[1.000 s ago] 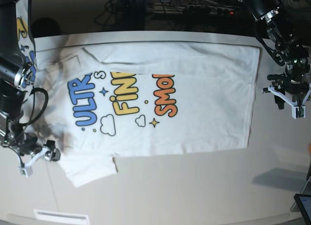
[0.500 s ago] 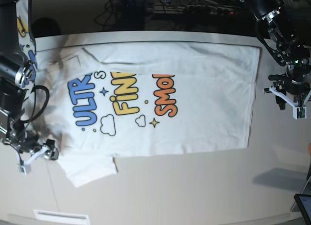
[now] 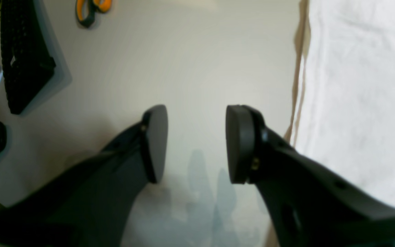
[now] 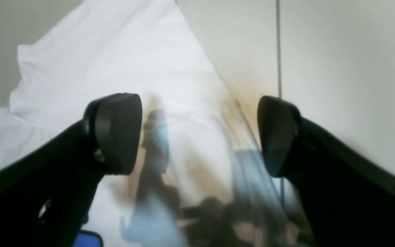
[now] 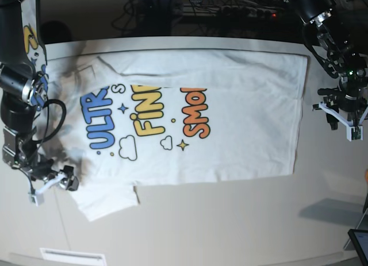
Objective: Fold the T-shirt properly
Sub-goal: 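Position both open grippers at the hem corners of the shirt, then lower both grippers and pinch the shirt's hem corners, then lift the pinched hem and fold it over toward the shoulder fold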
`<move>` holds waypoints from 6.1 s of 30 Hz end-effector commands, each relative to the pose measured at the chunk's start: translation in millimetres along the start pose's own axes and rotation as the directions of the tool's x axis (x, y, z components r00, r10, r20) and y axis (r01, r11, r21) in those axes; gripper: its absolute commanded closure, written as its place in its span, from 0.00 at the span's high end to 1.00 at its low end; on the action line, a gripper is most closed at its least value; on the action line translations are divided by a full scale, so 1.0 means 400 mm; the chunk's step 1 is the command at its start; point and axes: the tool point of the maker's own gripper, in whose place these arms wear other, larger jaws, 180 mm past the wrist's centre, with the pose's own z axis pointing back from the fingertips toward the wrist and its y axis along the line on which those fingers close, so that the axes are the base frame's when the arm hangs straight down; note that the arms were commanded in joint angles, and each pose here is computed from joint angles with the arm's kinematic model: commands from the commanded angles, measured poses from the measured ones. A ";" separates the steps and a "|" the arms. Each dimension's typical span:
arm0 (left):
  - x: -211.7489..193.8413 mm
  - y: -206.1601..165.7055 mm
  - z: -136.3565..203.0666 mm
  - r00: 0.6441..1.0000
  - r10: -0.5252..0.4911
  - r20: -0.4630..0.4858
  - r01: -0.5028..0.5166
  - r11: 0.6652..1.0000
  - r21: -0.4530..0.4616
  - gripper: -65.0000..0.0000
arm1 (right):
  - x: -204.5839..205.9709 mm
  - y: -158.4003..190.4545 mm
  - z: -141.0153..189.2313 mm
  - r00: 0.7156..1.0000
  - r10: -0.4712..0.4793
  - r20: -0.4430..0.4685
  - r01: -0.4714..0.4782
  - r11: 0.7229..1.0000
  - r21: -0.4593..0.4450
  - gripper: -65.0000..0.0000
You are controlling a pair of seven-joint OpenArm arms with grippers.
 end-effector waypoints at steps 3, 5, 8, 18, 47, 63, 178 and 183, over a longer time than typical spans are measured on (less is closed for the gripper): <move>0.041 0.018 0.007 0.999 -0.005 0.050 0.004 1.000 0.014 0.43 | -0.013 0.015 -0.008 0.996 0.059 -0.064 -0.060 0.998 -0.003 0.77; 0.045 0.018 0.006 0.999 -0.002 0.053 0.001 1.000 0.015 0.43 | -0.022 0.029 -0.017 0.994 0.082 -0.077 -0.082 0.997 0.001 0.77; 0.056 0.020 0.003 0.998 0.004 0.063 -0.005 1.000 0.016 0.43 | -0.023 0.031 -0.018 0.993 0.084 -0.079 -0.085 0.996 0.002 0.75; 0.056 0.021 -0.162 0.983 0.182 -0.037 -0.183 0.982 -0.050 0.68 | -0.024 0.028 -0.017 0.993 0.087 -0.082 -0.087 0.996 -0.001 0.05; 0.197 -0.259 -0.378 0.920 0.349 -0.177 -0.389 0.860 -0.329 1.00 | -0.027 0.023 -0.015 0.992 0.088 -0.087 -0.088 0.996 -0.004 0.01; 0.161 -0.310 -0.402 0.885 0.398 -0.243 -0.458 0.837 -0.300 1.00 | -0.021 -0.002 -0.002 0.992 0.088 -0.086 -0.090 0.996 -0.022 0.01; 0.116 -0.289 -0.095 0.998 0.007 -0.069 -0.025 0.965 -0.260 0.00 | -0.009 -0.027 0.233 0.896 0.442 -0.053 -0.441 0.864 -0.243 0.01; 0.072 -0.317 -0.091 0.995 -0.031 -0.099 0.001 0.959 -0.284 0.00 | -0.047 -0.005 0.241 0.894 0.440 -0.083 -0.447 0.863 -0.237 0.01</move>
